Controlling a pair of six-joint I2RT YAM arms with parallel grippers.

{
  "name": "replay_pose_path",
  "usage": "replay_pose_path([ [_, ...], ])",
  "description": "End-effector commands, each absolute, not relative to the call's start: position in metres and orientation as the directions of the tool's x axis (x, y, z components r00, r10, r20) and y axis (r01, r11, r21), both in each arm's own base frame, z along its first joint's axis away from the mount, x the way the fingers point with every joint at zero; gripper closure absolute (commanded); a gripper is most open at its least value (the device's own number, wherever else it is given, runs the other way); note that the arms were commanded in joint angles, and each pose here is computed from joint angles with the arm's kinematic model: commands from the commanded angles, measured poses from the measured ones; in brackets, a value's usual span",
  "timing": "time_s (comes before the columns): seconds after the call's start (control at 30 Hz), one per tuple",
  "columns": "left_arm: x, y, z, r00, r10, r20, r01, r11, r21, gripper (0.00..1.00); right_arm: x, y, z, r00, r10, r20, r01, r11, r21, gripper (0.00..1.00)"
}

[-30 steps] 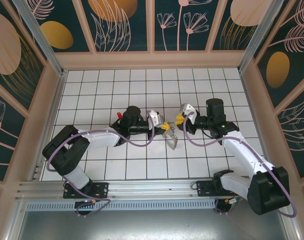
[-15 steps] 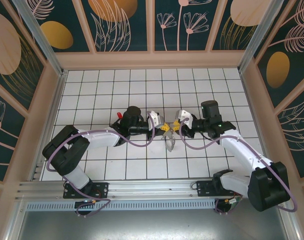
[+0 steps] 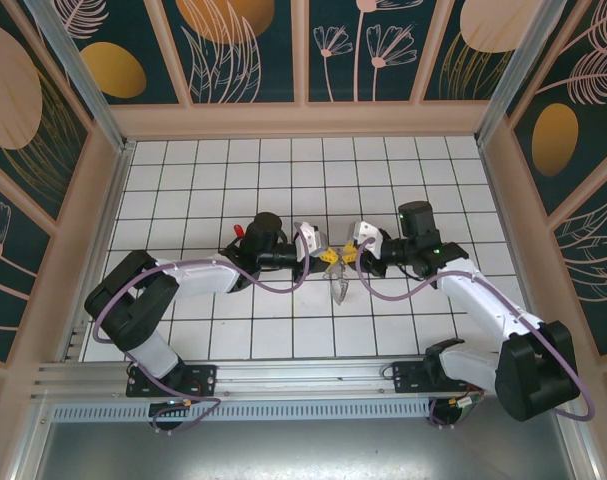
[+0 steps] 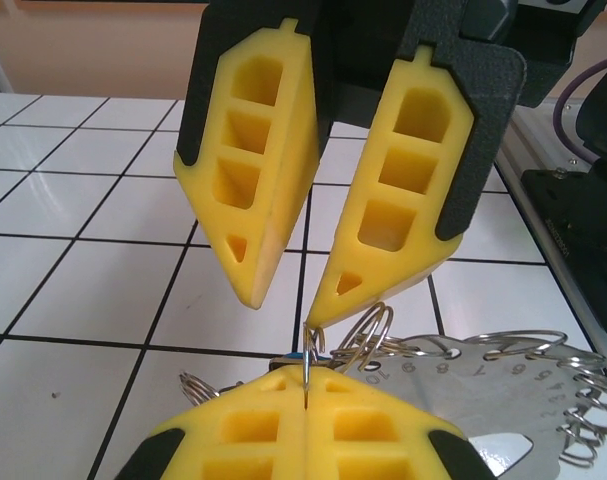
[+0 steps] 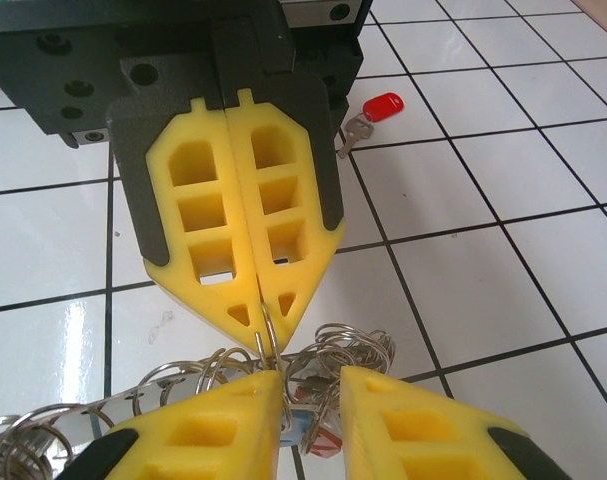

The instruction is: Put the keys on the keyring

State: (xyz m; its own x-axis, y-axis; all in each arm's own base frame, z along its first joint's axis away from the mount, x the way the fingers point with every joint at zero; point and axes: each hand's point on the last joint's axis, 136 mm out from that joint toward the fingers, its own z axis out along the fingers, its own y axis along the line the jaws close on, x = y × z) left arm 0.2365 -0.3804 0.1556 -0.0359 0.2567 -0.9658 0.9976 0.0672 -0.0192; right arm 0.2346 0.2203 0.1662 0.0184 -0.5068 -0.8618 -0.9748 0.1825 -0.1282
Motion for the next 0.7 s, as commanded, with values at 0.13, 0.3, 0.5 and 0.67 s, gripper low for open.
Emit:
replay_pose_path([
  [0.13,0.2382,-0.3893,0.1866,0.023,0.189,-0.982,0.999,0.041,0.032,1.00,0.2228,0.2217,0.1616,0.049,-0.513,-0.857,-0.980,0.142,-0.140,0.76],
  [0.3,0.2373,-0.3887,0.1861,0.022,0.191,-0.981,0.999,0.039,0.030,1.00,0.2240,0.2191,0.1593,0.045,-0.531,-0.846,-0.979,0.146,-0.144,0.76],
  [0.5,0.2377,-0.3879,0.1857,0.024,0.196,-0.980,0.999,0.041,0.033,1.00,0.2230,0.2177,0.1606,0.041,-0.531,-0.846,-0.979,0.146,-0.139,0.75],
  [0.67,0.2378,-0.3890,0.1864,0.023,0.191,-0.981,0.999,0.039,0.031,1.00,0.2215,0.2191,0.1607,0.038,-0.523,-0.852,-0.982,0.139,-0.129,0.74],
])
